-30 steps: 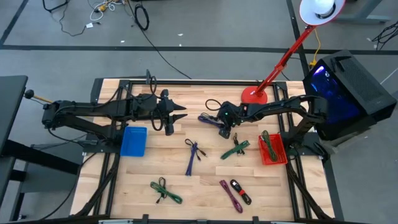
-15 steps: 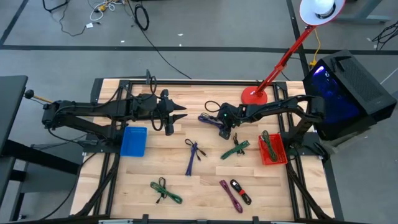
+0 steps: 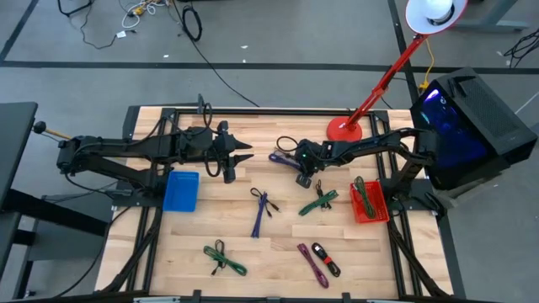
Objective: Pick & Place USB Port
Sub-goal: Put the black and violet charger cable into the red basket
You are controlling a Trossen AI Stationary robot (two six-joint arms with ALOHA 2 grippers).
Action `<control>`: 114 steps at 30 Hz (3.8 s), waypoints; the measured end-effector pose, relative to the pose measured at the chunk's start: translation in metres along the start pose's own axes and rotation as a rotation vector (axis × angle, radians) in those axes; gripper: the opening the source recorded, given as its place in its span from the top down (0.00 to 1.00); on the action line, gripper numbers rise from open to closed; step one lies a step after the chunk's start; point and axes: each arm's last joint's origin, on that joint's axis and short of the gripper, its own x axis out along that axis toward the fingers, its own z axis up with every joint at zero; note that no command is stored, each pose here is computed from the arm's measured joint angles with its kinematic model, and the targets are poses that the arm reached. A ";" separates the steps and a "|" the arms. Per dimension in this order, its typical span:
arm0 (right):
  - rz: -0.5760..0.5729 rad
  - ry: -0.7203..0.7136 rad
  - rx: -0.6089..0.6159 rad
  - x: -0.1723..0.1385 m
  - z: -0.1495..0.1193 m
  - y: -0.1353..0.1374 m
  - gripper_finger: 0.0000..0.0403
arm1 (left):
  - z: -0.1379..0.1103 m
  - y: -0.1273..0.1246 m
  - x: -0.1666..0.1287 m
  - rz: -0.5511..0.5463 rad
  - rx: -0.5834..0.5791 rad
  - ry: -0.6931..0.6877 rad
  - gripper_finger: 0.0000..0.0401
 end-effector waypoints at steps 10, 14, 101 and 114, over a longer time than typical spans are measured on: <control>0.144 -0.059 -0.002 -0.028 0.005 0.006 0.97 | -0.001 0.000 0.000 -0.001 0.002 0.012 0.69; 0.114 -0.179 0.017 -0.060 0.013 0.005 0.97 | -0.002 0.000 0.000 -0.001 0.002 0.014 0.69; -0.513 0.111 0.664 -0.173 -0.210 0.143 0.69 | -0.017 -0.001 -0.001 -0.011 0.032 0.175 0.69; -0.648 0.065 0.611 -0.180 -0.209 0.130 0.56 | -0.017 -0.001 -0.001 -0.009 0.010 0.175 0.69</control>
